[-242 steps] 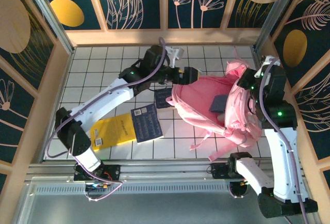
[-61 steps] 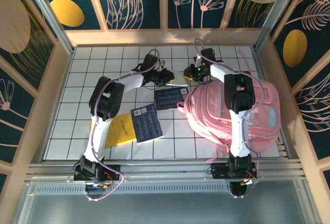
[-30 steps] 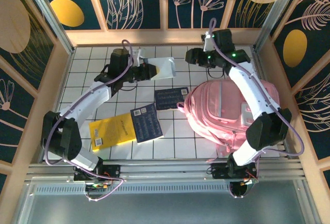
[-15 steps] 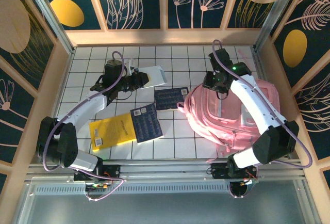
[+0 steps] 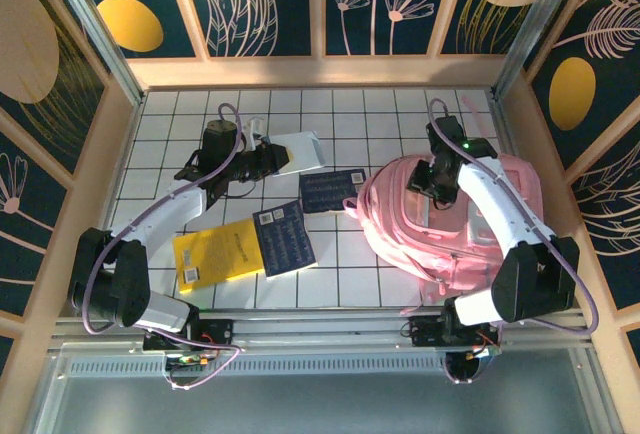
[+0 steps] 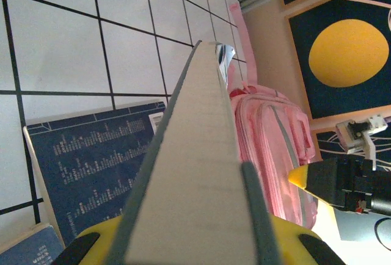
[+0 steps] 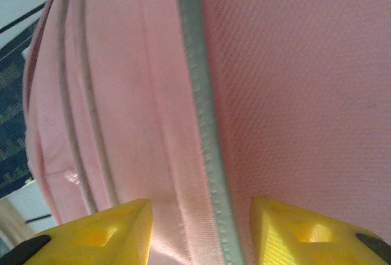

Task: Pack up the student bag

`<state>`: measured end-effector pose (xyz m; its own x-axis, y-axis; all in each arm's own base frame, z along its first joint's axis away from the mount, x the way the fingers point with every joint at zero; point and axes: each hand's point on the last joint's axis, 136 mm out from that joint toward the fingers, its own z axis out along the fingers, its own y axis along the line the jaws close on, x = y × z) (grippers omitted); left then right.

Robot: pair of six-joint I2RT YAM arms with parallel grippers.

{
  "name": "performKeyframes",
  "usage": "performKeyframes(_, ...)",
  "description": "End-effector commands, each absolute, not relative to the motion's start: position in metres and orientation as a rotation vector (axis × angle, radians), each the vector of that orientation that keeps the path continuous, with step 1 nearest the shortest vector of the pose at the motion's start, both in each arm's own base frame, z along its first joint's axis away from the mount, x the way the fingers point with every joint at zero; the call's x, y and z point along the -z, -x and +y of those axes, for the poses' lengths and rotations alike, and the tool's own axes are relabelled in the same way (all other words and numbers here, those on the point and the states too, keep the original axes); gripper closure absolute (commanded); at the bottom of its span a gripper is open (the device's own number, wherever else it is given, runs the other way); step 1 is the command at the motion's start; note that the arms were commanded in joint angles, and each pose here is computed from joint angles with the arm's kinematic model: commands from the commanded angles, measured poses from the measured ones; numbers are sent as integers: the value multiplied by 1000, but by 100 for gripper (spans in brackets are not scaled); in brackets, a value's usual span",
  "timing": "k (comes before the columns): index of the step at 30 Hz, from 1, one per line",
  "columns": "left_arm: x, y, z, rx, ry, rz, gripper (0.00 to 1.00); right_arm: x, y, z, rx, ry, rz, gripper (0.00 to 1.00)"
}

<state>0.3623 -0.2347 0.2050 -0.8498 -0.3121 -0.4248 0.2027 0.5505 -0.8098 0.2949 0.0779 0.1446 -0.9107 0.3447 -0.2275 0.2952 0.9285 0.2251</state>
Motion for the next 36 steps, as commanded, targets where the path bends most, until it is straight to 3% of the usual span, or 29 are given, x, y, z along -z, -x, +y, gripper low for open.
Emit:
performKeyframes(1,-225,-364,-241,1317,25,2177,100,-156,-296,97,-458,-396,2782,57)
performKeyframes(10,-218,-365,-242,1339,44,2184,100,-148,-297,100,-502,-380,2766,83)
performKeyframes(17,-210,-364,-242,1339,61,2201,100,-159,-300,109,-578,-310,2712,90)
performKeyframes(26,-203,-366,-243,1347,77,2220,100,-172,-298,94,-405,-253,2705,87)
performKeyframes(36,-190,-367,-249,1395,103,2241,100,-164,-291,118,-572,-157,2716,81)
